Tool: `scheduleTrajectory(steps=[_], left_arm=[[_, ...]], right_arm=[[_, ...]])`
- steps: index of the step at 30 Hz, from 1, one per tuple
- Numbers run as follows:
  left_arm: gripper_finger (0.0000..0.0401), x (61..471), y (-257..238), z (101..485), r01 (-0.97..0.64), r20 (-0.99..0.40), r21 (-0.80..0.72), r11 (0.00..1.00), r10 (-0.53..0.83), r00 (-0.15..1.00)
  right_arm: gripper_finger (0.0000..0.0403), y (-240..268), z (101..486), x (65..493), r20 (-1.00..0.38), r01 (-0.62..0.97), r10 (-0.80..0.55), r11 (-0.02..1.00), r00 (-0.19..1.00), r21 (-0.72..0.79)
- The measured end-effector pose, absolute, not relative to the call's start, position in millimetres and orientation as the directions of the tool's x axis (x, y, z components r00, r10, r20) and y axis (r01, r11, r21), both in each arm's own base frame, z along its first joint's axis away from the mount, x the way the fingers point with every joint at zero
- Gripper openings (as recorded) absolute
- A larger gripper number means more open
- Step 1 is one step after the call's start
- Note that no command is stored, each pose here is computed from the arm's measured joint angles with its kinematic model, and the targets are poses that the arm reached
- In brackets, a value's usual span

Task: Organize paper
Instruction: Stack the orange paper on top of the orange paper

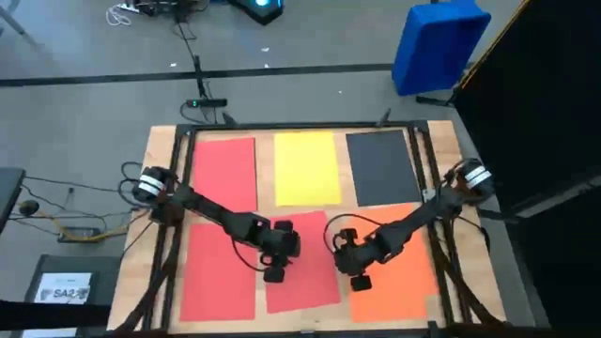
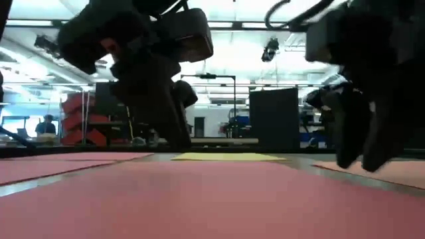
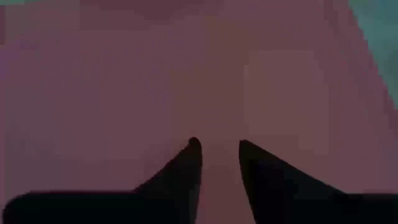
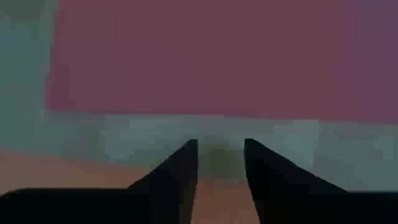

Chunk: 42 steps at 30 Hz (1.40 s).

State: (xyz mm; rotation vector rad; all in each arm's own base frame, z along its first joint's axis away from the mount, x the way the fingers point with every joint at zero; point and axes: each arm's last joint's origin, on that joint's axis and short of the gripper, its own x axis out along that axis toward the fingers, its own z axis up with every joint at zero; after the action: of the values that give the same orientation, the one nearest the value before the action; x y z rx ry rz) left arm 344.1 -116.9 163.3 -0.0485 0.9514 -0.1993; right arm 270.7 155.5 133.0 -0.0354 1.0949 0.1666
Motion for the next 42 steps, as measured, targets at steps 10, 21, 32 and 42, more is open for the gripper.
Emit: scheduleTrajectory(steps=[10, 21, 32, 42], left_arm=[[0.0091, 346.9, -116.7, 165.5, 0.133, -0.783, -0.112, 0.985, -0.170, 0.599], [0.0091, 347.0, -116.5, 166.0, 0.127, -0.781, -0.106, 0.986, -0.162, 0.604], [0.0091, 348.8, -116.8, 167.8, 0.123, -0.765, -0.102, 0.987, -0.157, 0.625], [0.0091, 351.2, -117.5, 170.0, 0.125, -0.743, -0.107, 0.986, -0.163, 0.649]], right_arm=[[0.0105, 151.1, 127.4, 259.0, -0.922, -0.117, 0.096, 0.992, 0.376, 0.056], [0.0105, 149.9, 128.6, 252.1, -0.944, -0.140, 0.131, 0.986, 0.303, 0.092], [0.0105, 148.9, 130.8, 247.5, -0.954, -0.159, 0.156, 0.980, 0.257, 0.117], [0.0105, 144.9, 154.7, 242.2, -0.925, -0.154, 0.174, 0.980, 0.338, 0.128]])
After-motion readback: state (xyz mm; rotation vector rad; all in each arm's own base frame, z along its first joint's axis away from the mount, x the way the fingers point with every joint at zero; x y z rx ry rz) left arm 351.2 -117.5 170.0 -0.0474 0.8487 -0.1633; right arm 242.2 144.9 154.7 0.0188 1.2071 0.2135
